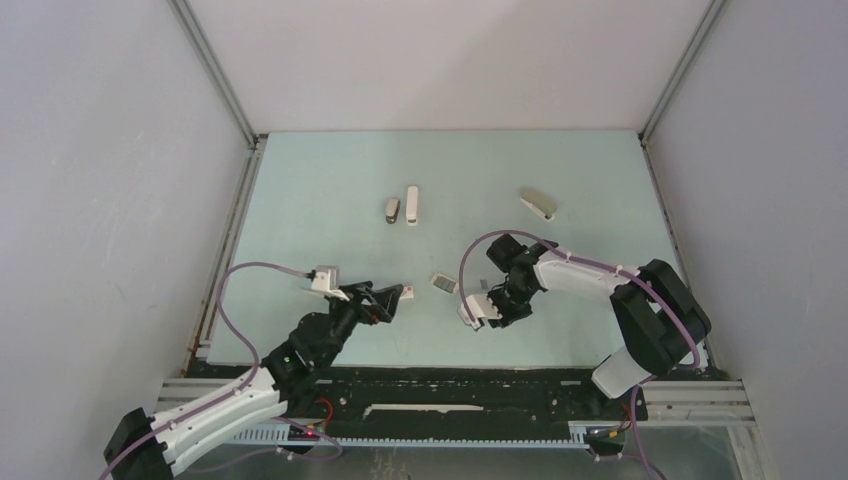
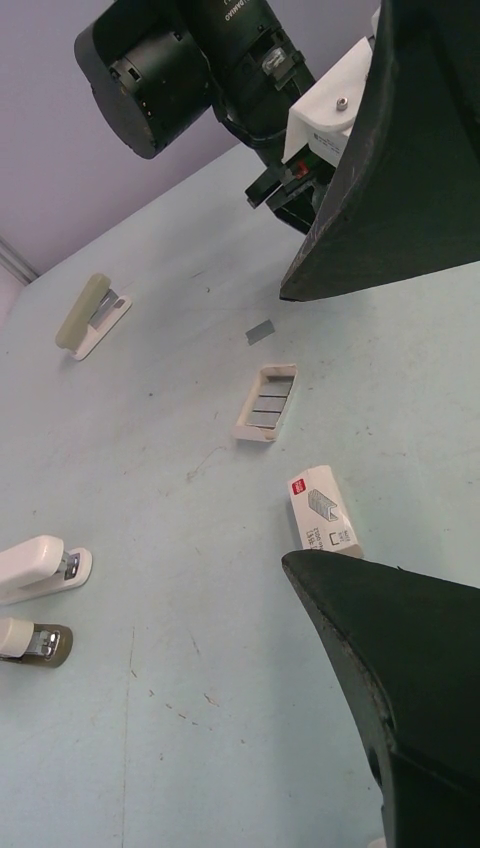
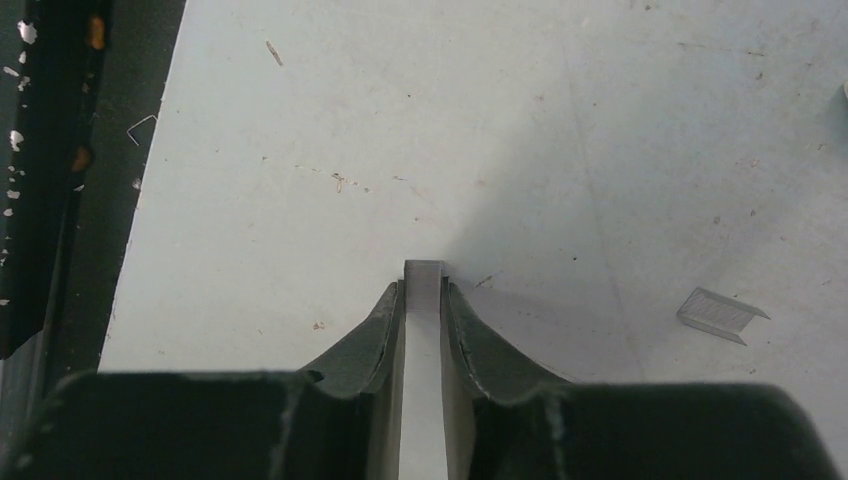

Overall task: Unload the staples from the stapler
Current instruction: Pick up the staple from the center of the board.

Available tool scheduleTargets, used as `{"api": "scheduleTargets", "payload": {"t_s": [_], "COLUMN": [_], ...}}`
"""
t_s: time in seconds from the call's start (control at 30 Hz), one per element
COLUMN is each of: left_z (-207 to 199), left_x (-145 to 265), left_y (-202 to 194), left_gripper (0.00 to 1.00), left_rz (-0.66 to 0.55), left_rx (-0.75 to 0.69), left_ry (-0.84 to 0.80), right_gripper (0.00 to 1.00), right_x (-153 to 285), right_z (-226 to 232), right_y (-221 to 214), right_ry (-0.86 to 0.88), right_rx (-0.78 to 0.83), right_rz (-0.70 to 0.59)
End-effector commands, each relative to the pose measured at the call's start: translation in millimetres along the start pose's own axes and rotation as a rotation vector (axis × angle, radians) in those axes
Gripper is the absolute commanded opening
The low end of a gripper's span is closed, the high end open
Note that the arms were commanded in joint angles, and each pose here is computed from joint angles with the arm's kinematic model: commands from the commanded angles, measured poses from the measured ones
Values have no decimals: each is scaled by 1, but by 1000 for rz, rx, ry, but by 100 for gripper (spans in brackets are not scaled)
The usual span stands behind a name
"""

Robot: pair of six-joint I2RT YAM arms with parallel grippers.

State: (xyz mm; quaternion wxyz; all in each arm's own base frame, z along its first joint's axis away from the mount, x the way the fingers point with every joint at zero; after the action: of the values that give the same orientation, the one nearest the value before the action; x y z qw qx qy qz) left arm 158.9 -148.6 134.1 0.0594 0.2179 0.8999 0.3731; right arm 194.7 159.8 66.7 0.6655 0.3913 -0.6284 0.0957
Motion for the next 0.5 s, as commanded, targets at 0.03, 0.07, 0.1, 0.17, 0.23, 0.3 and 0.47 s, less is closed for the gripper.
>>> {"api": "scheduleTargets", "payload": {"t_s": [0.03, 0.07, 0.1, 0.17, 0.23, 0.3, 0.47], "left_z": [0, 0, 0, 0, -1, -1, -1], "left_x": [1, 1, 1, 2, 2, 2, 2], "left_y": [3, 3, 3, 3, 4, 4, 5], "left_gripper": [100, 100, 100, 100, 100, 100, 100], "left_rz": [-16, -15, -16, -16, -15, -15, -17], "left_rx": [18, 18, 18, 18, 19, 18, 15], "left_ry": [-2, -3, -2, -2, -2, -2, 9], "right_gripper": [19, 18, 17, 16, 15, 15, 15], "right_x": [-4, -3, -2, 2, 8, 13, 27], "right_z": [-15, -16, -17, -19, -22, -26, -40], "right_y": [0, 0, 1, 3, 6, 8, 15], "right_ry": [-49, -54, -62, -81, -104, -113, -139], "right_rx": [46, 49, 53, 67, 97, 110, 152], "right_rz": [16, 16, 16, 11, 10, 11, 10]}}
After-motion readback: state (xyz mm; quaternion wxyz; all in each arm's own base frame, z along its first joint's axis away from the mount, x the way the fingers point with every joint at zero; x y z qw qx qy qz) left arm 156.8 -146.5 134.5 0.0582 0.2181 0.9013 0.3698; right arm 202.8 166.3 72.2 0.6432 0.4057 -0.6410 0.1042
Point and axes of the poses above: each gripper's point midway between its finger pads, its own x axis back along the fingers, its own z axis along the line the jaws close on, y = z × x, the point moved 6 cm from there along x, back along the fingers, and after that the axes turned 13 degrees about x, right-handed, at the moved point
